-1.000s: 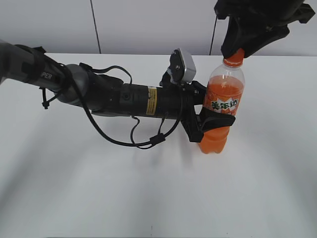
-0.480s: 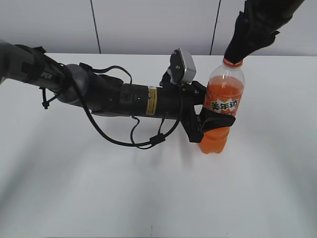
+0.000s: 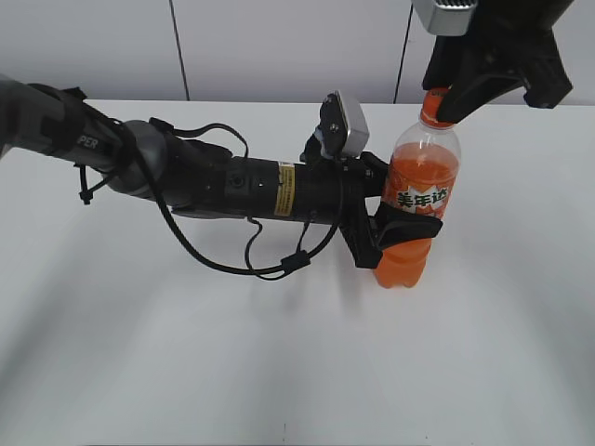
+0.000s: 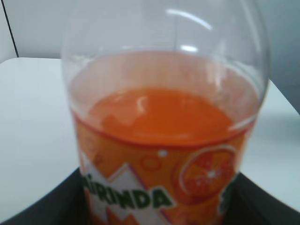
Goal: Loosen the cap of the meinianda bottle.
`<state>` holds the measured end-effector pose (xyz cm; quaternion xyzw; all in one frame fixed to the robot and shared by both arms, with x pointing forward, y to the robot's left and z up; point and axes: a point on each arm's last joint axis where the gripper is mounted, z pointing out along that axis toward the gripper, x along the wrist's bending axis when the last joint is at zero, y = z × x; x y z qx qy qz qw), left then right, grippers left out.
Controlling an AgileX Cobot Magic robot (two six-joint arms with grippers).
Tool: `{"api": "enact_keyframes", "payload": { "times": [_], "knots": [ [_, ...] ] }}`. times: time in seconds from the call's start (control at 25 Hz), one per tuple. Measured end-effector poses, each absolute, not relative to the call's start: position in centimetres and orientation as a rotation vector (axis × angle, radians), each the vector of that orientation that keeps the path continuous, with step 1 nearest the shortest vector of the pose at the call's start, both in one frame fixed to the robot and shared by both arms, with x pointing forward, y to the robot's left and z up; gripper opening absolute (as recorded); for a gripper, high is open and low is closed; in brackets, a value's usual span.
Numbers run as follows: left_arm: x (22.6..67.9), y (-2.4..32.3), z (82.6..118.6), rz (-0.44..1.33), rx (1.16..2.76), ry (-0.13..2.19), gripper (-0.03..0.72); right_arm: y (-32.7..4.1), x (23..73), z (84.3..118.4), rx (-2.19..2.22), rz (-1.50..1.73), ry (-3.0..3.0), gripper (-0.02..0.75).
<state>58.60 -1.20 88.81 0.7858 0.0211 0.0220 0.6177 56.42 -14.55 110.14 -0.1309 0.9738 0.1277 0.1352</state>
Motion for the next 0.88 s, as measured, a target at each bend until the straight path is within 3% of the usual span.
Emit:
{"api": "enact_keyframes", "payload": {
  "times": [0.36, 0.64, 0.88],
  "knots": [
    [58.6, -1.2, 88.81, 0.052, 1.809, 0.047, 0.426, -14.55, 56.42, 110.14, -0.453, 0.359, 2.805, 0.28],
    [58.62, -1.2, 88.81, 0.051, 1.808, 0.052, 0.426, -14.38, 56.37, 110.12, -0.304, 0.409, 2.839, 0.479],
    [58.63, -1.2, 88.82, 0.051, 1.808, 0.053, 0.426, -14.35, 55.99, 110.72, -0.274, 0.447, 2.831, 0.517]
  ]
}}
